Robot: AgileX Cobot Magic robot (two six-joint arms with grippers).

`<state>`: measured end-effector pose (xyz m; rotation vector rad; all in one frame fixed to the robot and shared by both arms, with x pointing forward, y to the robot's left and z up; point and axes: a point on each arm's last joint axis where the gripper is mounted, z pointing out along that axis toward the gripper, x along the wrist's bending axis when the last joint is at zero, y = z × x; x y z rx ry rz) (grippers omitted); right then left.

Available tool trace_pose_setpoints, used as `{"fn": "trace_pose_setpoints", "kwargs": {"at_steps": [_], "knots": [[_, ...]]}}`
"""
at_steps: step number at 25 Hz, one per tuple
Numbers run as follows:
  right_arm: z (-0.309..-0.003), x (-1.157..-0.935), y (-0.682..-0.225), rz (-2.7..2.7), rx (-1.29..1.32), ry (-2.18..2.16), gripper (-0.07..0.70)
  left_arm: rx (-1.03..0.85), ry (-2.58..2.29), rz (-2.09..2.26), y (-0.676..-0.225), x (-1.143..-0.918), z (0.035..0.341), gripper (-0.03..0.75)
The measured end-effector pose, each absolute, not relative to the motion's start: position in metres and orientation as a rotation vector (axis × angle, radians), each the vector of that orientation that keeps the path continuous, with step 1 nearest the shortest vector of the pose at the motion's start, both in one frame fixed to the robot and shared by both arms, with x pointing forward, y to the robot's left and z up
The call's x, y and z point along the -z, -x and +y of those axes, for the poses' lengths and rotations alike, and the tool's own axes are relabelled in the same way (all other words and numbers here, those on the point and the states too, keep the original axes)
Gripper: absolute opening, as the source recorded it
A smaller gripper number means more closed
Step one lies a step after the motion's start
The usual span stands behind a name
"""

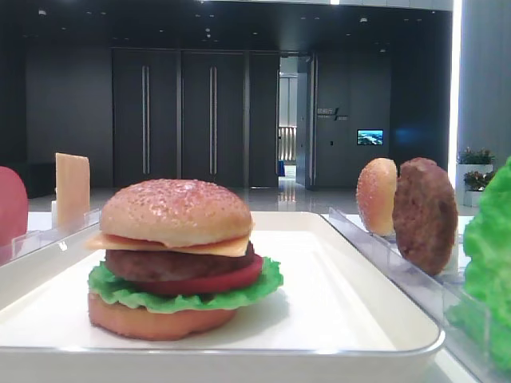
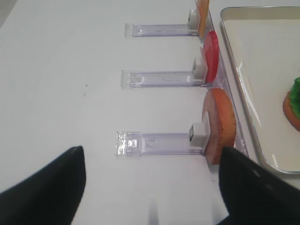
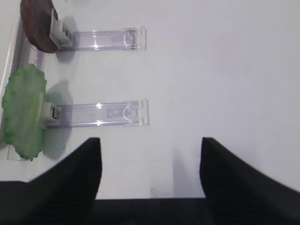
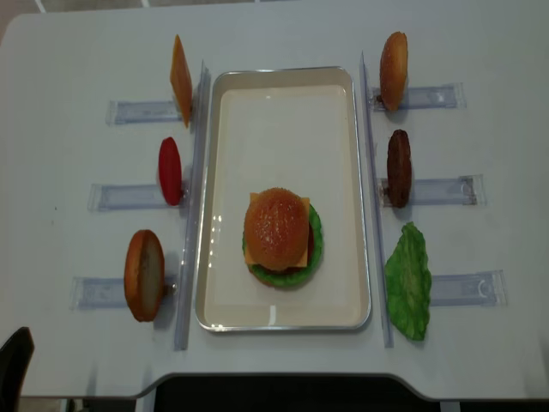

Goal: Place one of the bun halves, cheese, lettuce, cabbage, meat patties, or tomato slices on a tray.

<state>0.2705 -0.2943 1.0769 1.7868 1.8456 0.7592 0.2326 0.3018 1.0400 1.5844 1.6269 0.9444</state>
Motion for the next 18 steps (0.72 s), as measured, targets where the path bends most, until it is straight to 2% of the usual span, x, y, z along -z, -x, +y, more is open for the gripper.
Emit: {"fn": "trace_pose_setpoints", "kwargs": {"at_steps": [11, 18], "knots": [[-0.298, -1.05, -0.227, 1.671, -0.966, -1.604, 0.433, -0.944, -1.584, 1.627, -0.233, -1.04, 0.302, 0.692], [-0.293, -1.048, -0.228, 1.717, -1.006, -1.517, 0.433, -0.944, -1.584, 1.627, -0.233, -1.04, 0.302, 0.692]]}}
